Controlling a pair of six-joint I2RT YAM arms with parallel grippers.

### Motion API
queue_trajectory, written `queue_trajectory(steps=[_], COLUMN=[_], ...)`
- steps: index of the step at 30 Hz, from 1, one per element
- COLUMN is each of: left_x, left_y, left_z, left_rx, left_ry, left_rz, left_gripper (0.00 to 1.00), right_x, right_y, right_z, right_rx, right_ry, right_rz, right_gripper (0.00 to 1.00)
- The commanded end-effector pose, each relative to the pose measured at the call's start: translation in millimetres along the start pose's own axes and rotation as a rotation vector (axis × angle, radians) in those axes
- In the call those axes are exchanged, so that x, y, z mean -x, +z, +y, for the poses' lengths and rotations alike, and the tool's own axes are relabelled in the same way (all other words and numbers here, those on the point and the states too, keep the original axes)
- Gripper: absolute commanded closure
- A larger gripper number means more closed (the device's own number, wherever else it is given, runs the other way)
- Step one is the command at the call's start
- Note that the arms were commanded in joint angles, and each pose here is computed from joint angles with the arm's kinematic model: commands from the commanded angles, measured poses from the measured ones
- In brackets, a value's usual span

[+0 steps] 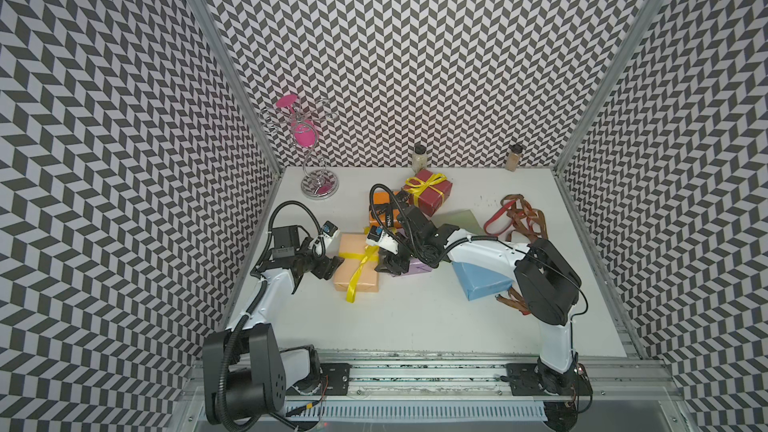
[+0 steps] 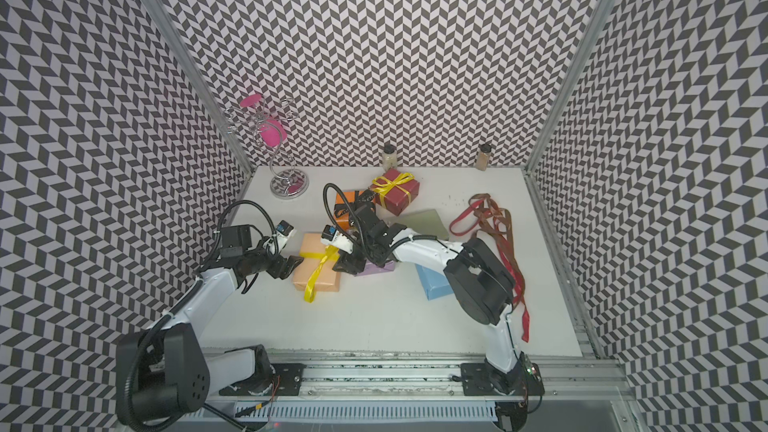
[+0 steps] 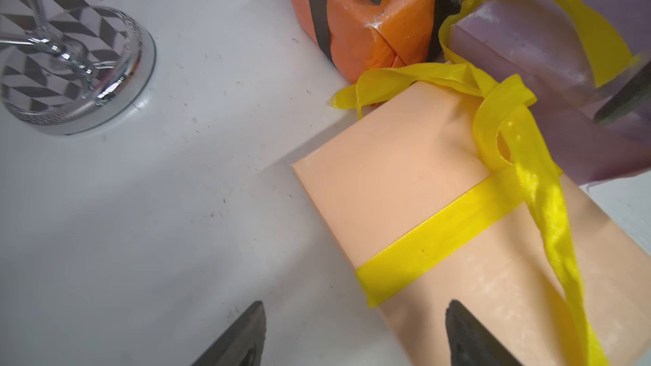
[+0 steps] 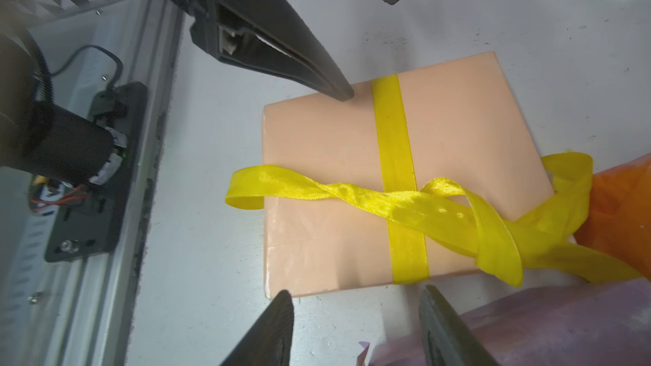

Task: Untie the ribbon bows on the gift boxes
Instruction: Untie the ribbon from the gift box.

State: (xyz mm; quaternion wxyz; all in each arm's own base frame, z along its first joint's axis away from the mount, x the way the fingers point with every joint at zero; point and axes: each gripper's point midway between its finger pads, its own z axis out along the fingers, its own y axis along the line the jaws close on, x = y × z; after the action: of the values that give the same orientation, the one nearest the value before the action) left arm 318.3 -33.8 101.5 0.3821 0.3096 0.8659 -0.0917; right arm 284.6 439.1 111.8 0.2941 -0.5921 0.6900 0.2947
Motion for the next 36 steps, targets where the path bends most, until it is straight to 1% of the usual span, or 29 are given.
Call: queue_trajectory(steps=[1,5,7,12,14,22,29,36], left_x=[27,29,27,16,13,4,-10,-13], left_y=[-4,-6,-5,0,2,10,21,25], left_z=[4,5,4,6,6,8,0,-5], left_rx=[-0.009,0.008,0.013,0.029,0.03,0.039,0.046,0.047], left_ry=[0.036,0.042,0.041,0.017,0.005,0.0,0.041,0.057], left_rz=[-0.112,-0.131,-0.128,-0.104,-0.095,-0.056,0.016,0.028], left_gripper=[0.18,0.17,0.17,0.17,0.17,0.17,0.17,0.17], right_x=[11,16,15,17,17,19,24,32], right_y=[4,5,8,15,16,33,44,42], right_z=[-12,-15,-17,-28,-26,-14,-17,-19], right_rx=[-0.116,-0.154,-0.169,-0.273,-0.292,-0.284,-0.324,-0.367], right_ry=[-0.203,-0.26,-0.29,-0.353,-0.382,-0.451,-0.477,-0.487], right_rz=[-0.021,-0.037,-0.029,-0.006,-0.002,0.007,0.017,0.012], right_gripper=[0.41,0.4,0.4,0.41,0.41,0.43,0.5,0.58])
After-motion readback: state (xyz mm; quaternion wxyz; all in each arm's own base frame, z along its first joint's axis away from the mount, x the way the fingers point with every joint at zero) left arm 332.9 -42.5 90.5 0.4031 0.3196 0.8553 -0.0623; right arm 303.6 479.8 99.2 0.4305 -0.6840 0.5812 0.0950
